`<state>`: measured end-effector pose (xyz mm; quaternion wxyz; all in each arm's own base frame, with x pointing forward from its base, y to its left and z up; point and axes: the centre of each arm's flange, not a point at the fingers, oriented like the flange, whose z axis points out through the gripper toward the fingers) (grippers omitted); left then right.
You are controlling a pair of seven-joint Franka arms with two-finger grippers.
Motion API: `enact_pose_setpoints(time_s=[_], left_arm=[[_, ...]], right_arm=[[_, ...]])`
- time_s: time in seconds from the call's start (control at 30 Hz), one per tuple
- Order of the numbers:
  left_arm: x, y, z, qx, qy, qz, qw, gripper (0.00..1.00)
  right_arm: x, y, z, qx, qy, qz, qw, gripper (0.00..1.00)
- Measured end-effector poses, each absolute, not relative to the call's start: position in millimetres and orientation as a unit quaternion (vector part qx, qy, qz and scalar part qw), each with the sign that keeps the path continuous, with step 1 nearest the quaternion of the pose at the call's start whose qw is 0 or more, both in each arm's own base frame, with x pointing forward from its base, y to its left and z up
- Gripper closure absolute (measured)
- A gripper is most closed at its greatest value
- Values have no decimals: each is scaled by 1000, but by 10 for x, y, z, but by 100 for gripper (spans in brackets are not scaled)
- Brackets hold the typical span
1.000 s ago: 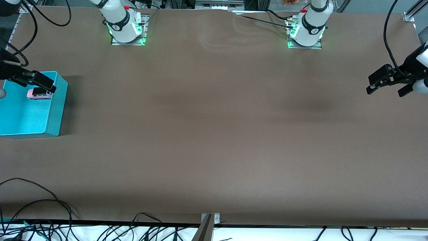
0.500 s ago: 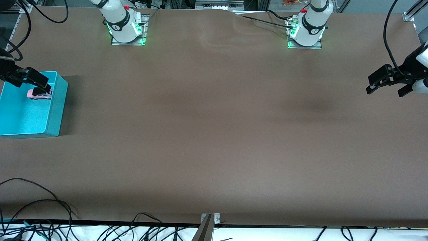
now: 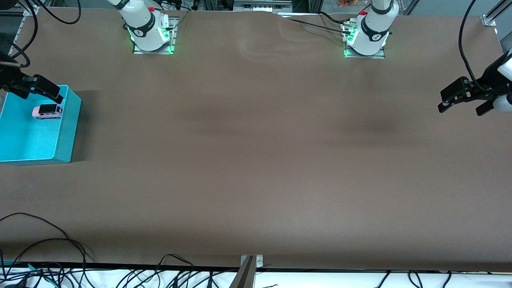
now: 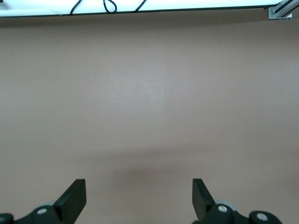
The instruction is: Wind and store pink jeep toy
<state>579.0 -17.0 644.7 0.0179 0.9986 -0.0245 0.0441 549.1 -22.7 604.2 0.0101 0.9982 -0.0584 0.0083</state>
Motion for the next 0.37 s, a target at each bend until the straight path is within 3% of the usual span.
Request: enact_pose_setpoints(time_s=[0.37], left_arm=[[5791,-122,6447,999,-20,44,18,0]], right_arm=[[5427,-298,6030,998,-54,-12,10,0]])
